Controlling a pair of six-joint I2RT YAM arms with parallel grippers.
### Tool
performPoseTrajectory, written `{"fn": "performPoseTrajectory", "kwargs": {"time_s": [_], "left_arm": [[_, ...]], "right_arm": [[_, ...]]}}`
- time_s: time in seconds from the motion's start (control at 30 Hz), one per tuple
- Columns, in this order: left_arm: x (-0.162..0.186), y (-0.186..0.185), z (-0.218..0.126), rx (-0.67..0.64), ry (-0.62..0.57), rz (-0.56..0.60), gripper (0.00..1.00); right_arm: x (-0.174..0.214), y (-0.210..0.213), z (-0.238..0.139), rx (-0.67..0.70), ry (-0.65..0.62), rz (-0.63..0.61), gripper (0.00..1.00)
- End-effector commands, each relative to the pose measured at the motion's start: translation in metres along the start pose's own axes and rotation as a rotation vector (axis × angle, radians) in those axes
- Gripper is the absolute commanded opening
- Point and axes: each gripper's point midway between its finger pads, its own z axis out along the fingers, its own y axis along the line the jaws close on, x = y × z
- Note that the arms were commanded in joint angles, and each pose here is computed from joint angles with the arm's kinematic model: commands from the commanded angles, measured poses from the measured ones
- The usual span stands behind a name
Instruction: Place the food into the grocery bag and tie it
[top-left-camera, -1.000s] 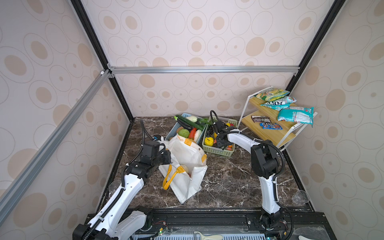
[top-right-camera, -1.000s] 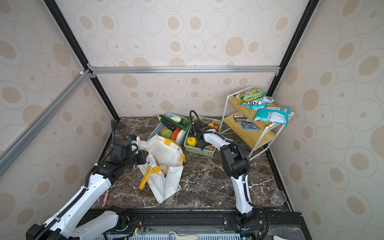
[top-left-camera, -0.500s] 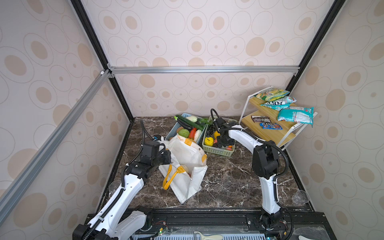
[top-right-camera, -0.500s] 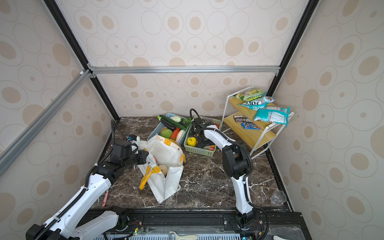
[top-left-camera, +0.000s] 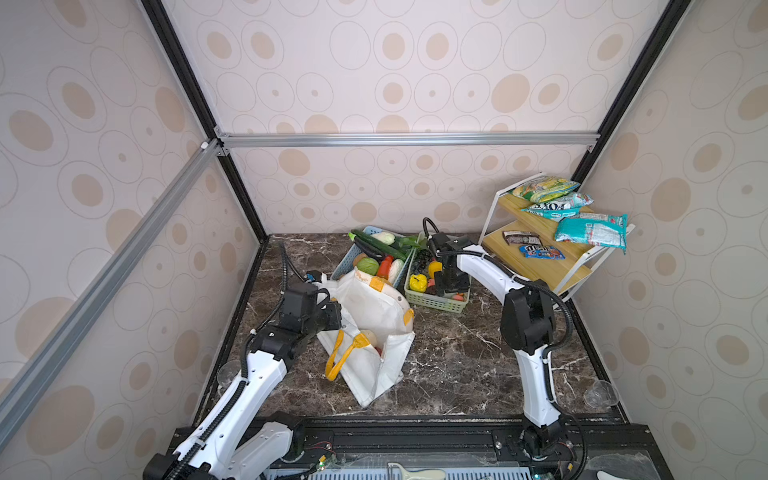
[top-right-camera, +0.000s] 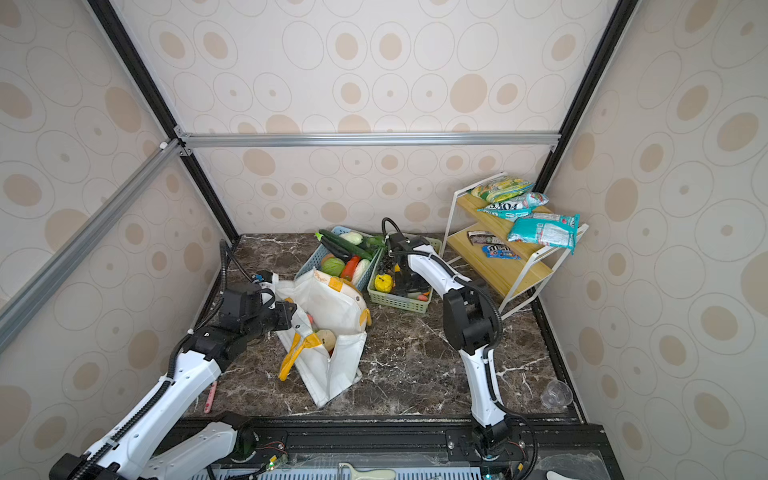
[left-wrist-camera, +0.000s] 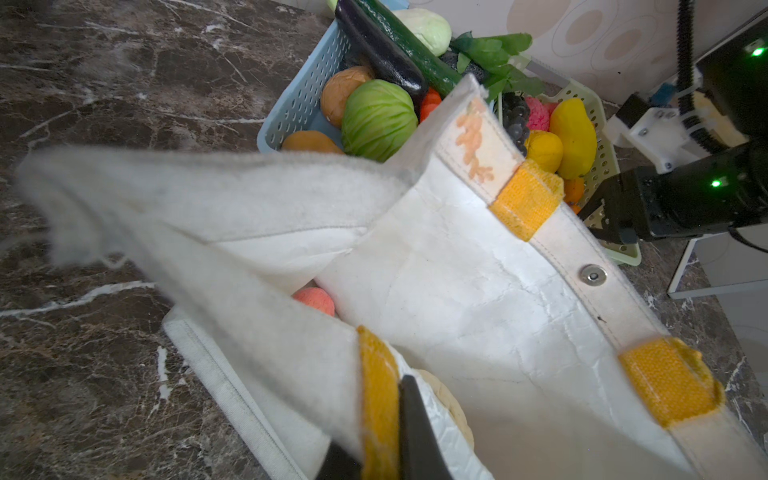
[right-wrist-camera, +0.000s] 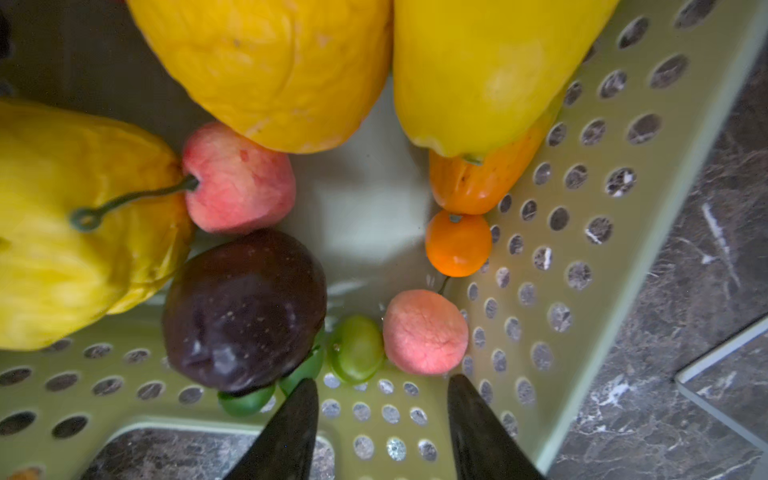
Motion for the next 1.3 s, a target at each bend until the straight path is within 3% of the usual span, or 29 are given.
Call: {"fn": "performPoseTrajectory", "kwargs": {"time_s": [0.0, 0.17, 0.43, 0.63, 0.8, 1.0, 1.13, 1.27], "left_arm": [[-0.014, -0.003, -0.010, 0.005, -0.057, 0.038, 0.00], [-0.010, 0.000, -0.009, -0.004, -0.051, 0.041, 0.00], [-0.008, -0.001, -0.005, 0.011, -0.045, 0.042, 0.00], [-0.008, 0.001, -0.005, 0.000, -0.044, 0.051, 0.00], [-0.006, 0.002, -0.003, -0.002, -0.041, 0.050, 0.00], [-0.007, 0.003, -0.005, -0.008, -0.043, 0.052, 0.00], [-0.007, 0.004, -0.005, -0.009, -0.045, 0.048, 0.00], [-0.005, 0.003, -0.003, -0.004, -0.043, 0.045, 0.00]], "right_arm": [[0.002, -0.006, 0.005, 0.016, 0.040, 0.053, 0.44], [0.003, -0.014, 0.010, 0.059, 0.067, 0.074, 0.35], [0.007, -0.005, 0.021, 0.049, 0.134, 0.110, 0.35], [-0.002, 0.004, 0.018, 0.001, 0.107, 0.121, 0.36], [-0.011, 0.015, 0.011, -0.111, 0.085, 0.158, 0.36], [-0.031, 0.028, -0.015, -0.269, -0.027, 0.213, 0.36], [-0.032, 0.019, -0.032, -0.250, -0.045, 0.193, 0.36], [-0.019, 0.002, -0.034, -0.142, 0.016, 0.138, 0.37]]}}
